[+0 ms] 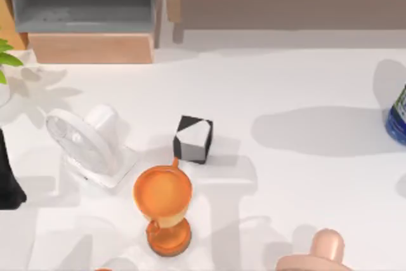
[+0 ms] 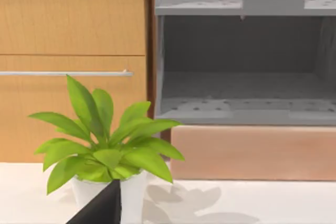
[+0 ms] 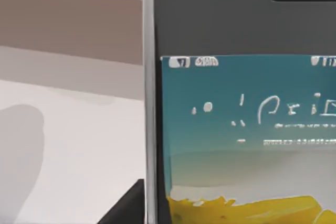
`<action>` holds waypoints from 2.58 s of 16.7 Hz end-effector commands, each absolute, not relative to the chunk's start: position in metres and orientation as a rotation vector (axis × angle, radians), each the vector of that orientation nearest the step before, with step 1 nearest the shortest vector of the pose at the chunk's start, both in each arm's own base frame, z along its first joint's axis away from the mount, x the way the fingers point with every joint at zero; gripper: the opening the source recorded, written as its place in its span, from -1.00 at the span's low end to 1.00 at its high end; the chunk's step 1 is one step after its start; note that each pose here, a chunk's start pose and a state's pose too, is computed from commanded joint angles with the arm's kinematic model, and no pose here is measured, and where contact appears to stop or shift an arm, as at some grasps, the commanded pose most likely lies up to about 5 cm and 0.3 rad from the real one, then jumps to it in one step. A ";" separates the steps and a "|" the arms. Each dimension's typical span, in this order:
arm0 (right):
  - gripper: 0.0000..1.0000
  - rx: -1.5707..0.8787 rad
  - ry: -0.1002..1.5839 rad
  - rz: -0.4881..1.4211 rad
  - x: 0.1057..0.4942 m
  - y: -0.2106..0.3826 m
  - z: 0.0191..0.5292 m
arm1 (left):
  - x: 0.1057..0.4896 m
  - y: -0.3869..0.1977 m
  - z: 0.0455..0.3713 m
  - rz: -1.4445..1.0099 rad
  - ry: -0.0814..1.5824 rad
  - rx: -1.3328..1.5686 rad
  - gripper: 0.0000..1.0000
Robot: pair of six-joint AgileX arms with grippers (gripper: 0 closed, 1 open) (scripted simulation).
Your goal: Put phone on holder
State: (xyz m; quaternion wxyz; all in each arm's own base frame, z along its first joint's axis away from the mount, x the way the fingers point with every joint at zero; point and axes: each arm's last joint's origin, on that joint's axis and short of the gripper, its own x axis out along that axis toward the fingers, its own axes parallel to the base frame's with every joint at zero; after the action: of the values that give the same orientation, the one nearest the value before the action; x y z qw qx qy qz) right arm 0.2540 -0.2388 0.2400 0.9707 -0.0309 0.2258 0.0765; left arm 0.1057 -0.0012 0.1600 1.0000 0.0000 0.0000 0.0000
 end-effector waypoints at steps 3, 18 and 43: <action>-1.00 -0.050 0.429 0.165 0.230 -0.246 0.224 | 0.106 -0.001 0.160 0.000 0.000 0.000 1.00; -1.00 -0.061 0.418 0.158 0.255 -0.240 0.210 | 0.106 -0.001 0.160 0.000 0.000 0.000 1.00; 1.00 -0.045 0.419 0.169 0.267 -0.240 0.197 | 0.106 -0.001 0.160 0.000 0.000 0.000 1.00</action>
State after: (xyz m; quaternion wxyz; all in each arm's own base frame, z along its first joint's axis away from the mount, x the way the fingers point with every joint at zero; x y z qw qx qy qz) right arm 0.2667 -0.2402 0.1970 0.9744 -0.0223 0.2077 0.0837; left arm 0.1057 -0.0012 0.1600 1.0000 0.0000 0.0000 0.0000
